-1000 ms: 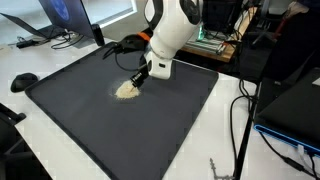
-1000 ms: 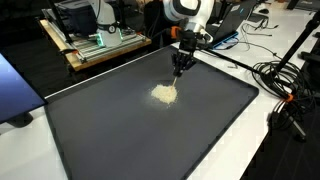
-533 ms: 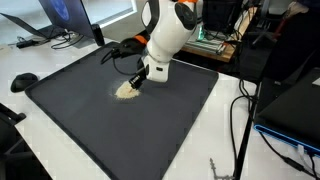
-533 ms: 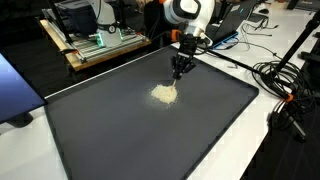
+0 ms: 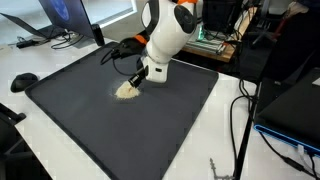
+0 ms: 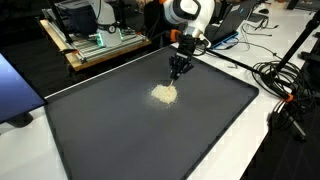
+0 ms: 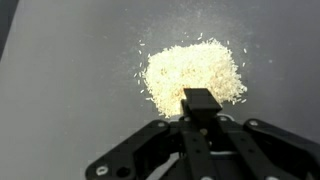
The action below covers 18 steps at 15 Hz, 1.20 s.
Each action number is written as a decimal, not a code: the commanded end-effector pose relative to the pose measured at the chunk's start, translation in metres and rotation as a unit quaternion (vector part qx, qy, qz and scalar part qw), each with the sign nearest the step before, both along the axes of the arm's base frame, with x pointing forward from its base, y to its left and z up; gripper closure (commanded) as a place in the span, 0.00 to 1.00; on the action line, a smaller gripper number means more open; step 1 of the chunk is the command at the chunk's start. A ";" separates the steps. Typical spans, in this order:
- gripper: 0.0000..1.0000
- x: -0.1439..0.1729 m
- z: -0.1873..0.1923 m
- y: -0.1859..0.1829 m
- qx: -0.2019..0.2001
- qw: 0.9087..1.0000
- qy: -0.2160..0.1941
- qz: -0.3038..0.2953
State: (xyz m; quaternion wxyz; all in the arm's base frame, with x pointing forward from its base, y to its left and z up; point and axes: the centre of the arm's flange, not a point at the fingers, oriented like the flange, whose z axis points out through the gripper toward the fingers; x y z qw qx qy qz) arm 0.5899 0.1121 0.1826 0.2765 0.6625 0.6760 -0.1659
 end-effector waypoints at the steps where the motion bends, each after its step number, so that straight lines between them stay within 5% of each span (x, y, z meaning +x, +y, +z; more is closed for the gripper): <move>1: 0.97 0.007 -0.002 0.000 -0.010 1.000 0.009 0.008; 18: 0.97 -0.002 0.016 0.017 -0.009 1.000 0.004 0.020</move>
